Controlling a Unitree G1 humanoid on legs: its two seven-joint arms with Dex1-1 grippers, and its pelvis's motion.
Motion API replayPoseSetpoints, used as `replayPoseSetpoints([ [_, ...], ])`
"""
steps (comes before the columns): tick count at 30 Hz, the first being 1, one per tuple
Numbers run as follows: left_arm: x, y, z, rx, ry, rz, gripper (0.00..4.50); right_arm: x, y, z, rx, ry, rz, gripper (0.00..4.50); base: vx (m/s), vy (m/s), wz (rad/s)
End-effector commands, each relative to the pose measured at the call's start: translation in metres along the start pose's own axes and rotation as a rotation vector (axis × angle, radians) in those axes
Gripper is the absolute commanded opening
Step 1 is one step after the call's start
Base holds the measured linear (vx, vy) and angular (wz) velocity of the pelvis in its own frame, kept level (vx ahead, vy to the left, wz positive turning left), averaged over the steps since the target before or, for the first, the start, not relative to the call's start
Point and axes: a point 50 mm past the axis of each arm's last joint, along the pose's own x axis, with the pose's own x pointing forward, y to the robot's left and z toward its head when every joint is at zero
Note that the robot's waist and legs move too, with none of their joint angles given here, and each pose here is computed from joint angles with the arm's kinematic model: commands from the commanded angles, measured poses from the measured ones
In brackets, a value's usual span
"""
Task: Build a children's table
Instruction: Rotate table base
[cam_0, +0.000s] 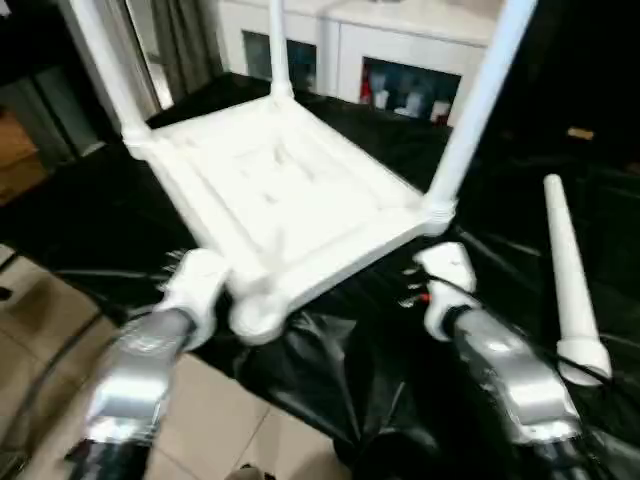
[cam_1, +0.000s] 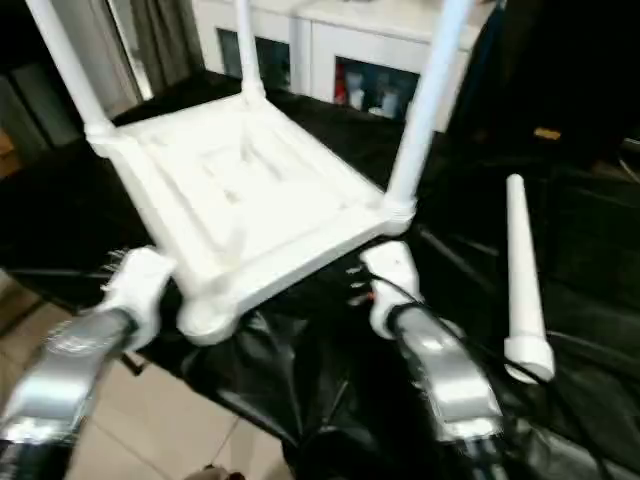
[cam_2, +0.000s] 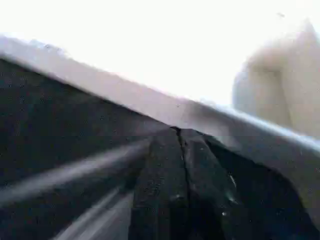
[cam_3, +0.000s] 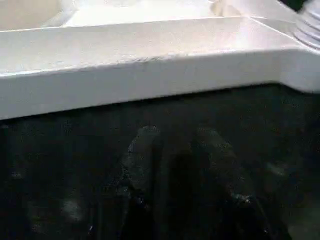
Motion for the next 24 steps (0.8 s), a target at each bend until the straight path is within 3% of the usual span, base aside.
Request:
replayPoseSetpoints([
  [1,0.018,-0.033,0.007,0.017,-0.017,-0.150,0.05,-0.010,-0.009,0.002,0.004,-0.006,-0.051,1.24,0.000,0.000,0.00],
  [6,0.039,-0.069,0.023,0.034,-0.058,-0.265,0.05,-0.021,-0.020,0.002,0.011,-0.007,-0.132,1.24,0.000,0.000,0.00],
  [8,0.048,-0.086,0.031,0.040,-0.088,-0.302,0.05,-0.025,-0.027,0.008,0.022,-0.025,-0.176,1.24,0.000,0.000,0.00],
  [11,0.048,-0.093,0.040,0.054,-0.124,-0.338,0.05,-0.028,-0.033,0.016,0.029,-0.027,-0.224,1.24,0.000,0.000,0.00],
  [15,0.038,-0.086,0.049,0.091,-0.186,-0.340,0.05,-0.030,-0.041,0.028,0.055,-0.028,-0.227,1.24,0.000,0.000,0.00],
  [19,0.016,-0.068,0.063,0.083,-0.323,-0.309,0.00,-0.028,-0.061,0.045,0.097,-0.044,-0.273,1.57,0.000,0.000,0.00],
  [22,-0.001,-0.059,0.069,0.069,-0.380,-0.316,0.00,-0.024,-0.082,0.053,0.105,-0.004,-0.356,1.95,0.000,0.000,0.00],
  [23,-0.011,-0.054,0.070,0.079,-0.391,-0.340,0.00,-0.023,-0.096,0.057,0.136,0.042,-0.398,1.99,0.000,0.000,0.00],
  [24,-0.014,-0.053,0.070,0.087,-0.394,-0.348,0.21,-0.022,-0.100,0.058,0.150,0.055,-0.405,2.00,0.000,0.000,0.00],
])
